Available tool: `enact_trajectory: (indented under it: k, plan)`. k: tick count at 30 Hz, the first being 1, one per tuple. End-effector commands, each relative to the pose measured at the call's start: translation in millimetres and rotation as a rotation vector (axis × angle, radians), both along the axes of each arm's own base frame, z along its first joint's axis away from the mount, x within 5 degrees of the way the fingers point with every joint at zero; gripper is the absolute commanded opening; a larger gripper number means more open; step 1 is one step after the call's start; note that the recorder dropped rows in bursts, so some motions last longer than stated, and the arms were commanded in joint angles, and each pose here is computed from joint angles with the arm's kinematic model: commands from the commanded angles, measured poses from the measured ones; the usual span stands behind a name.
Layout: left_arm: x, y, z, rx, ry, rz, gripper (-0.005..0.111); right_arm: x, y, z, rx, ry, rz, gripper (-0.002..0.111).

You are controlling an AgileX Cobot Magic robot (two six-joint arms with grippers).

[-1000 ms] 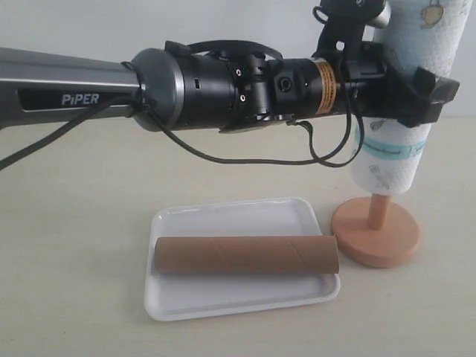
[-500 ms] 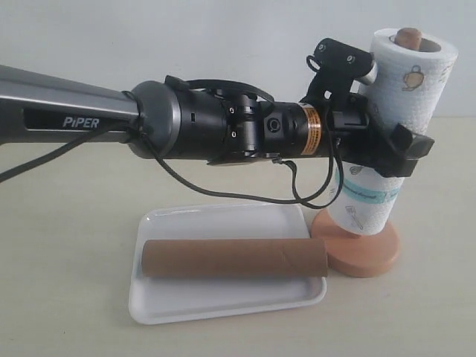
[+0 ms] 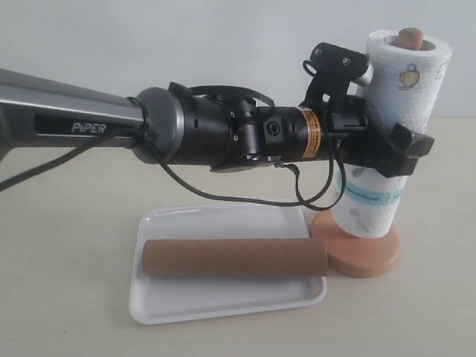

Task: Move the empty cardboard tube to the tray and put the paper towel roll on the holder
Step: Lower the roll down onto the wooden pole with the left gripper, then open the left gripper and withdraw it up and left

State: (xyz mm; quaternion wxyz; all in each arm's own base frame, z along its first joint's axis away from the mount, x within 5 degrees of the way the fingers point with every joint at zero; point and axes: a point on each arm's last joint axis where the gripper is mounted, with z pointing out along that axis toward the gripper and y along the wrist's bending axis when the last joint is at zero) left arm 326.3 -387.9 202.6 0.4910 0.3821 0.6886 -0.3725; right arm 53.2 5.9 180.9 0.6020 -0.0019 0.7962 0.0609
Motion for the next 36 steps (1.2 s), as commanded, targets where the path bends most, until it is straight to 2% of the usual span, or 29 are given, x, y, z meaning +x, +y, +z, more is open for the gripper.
enact_trajectory:
  k: [1,6,11,14,18,22,36]
  plan:
    - [-4.0,-6.7,-13.9,-0.039,-0.020,-0.074,0.025,0.0,-0.2,1.4,0.004,-0.016,-0.003,0.001]
    - [-4.8,-8.1,-16.3,-0.055,-0.035,-0.094,0.057,0.0,-0.2,1.4,0.004,-0.016,-0.003,0.001]
    - [-2.7,-6.7,-15.9,-0.062,-0.028,-0.083,0.081,0.0,-0.2,1.4,0.004,-0.016,-0.003,0.001]
    - [-2.8,-6.0,-11.5,-0.065,-0.030,-0.078,0.089,0.0,-0.2,1.4,0.004,-0.016,-0.003,0.001]
    - [-1.1,-3.1,-3.4,-0.042,-0.035,-0.043,0.096,0.0,-0.2,1.4,0.004,-0.016,-0.003,0.001]
    - [-0.4,-0.3,5.6,-0.030,-0.042,-0.016,0.097,0.0,-0.2,1.4,0.004,-0.016,-0.003,0.001]
    - [-15.9,18.0,95.8,-0.138,-0.178,-0.003,0.097,0.0,-0.2,1.5,0.004,-0.017,-0.003,0.001]
